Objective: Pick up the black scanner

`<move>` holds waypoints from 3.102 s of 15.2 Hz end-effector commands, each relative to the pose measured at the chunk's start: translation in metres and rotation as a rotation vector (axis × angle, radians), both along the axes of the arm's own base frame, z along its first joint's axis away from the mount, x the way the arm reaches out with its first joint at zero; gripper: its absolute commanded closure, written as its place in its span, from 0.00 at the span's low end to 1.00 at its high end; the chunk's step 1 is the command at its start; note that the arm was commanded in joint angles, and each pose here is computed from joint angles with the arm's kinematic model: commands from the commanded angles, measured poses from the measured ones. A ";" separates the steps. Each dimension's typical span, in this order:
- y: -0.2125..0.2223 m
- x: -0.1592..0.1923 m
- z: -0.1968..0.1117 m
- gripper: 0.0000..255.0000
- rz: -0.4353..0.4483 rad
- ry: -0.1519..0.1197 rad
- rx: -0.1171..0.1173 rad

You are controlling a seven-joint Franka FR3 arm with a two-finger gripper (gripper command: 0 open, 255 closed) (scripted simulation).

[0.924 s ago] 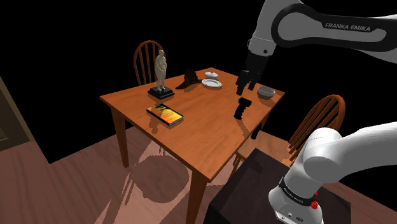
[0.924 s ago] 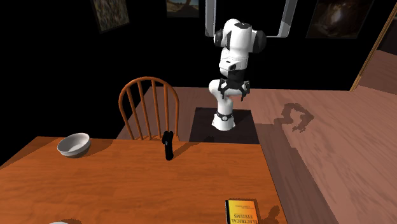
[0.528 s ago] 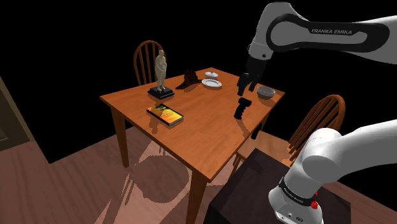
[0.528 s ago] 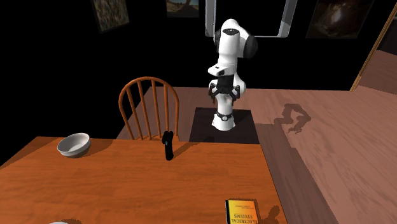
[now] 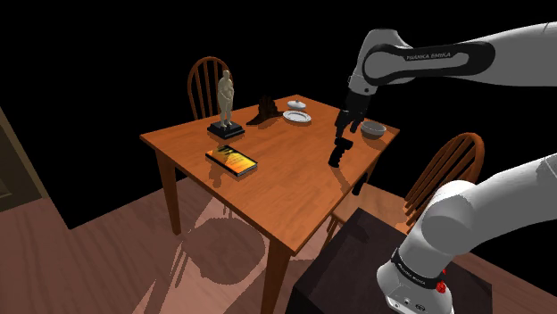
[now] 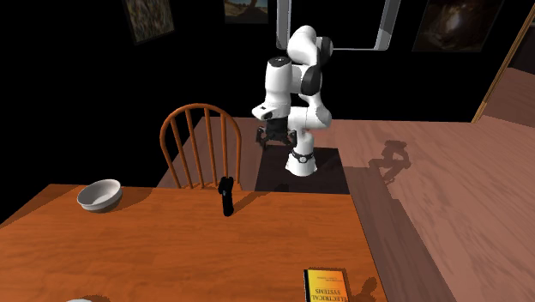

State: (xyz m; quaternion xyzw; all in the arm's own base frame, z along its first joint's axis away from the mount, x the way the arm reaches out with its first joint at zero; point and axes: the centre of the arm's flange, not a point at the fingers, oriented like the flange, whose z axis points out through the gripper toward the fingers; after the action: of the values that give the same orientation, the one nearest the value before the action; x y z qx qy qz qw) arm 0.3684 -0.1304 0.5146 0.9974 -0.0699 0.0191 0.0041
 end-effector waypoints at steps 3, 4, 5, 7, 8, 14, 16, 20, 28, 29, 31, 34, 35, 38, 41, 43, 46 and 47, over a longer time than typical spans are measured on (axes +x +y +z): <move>-0.047 0.009 -0.024 0.00 -0.018 0.009 0.005; -0.058 0.011 -0.030 0.00 -0.022 0.011 0.006; -0.070 0.014 -0.036 0.00 -0.027 0.013 0.007; -0.093 0.019 -0.049 0.00 -0.036 0.018 0.010; -0.105 0.021 -0.055 0.00 -0.041 0.020 0.011; -0.175 0.033 -0.093 0.00 -0.068 0.034 0.019; -0.195 0.036 -0.104 0.00 -0.076 0.038 0.021; -0.195 0.036 -0.125 0.00 -0.076 0.038 0.021; -0.195 0.037 -0.145 1.00 -0.076 0.038 0.021; -0.195 0.037 -0.145 1.00 -0.076 0.038 0.021; -0.195 0.037 -0.145 1.00 -0.076 0.038 0.021; -0.195 0.037 -0.145 1.00 -0.076 0.038 0.021; -0.195 0.036 -0.144 1.00 -0.076 0.038 0.021; -0.195 0.036 -0.128 1.00 -0.076 0.038 0.021; -0.195 0.036 -0.113 1.00 -0.076 0.038 0.021; -0.195 0.036 -0.102 1.00 -0.076 0.038 0.021; -0.195 0.036 -0.086 1.00 -0.076 0.038 0.021; -0.195 0.036 -0.081 1.00 -0.076 0.038 0.021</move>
State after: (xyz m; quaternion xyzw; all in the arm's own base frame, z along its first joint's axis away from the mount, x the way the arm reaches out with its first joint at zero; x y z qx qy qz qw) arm 0.4040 -0.3258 0.4279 0.9941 -0.1079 -0.0007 -0.0044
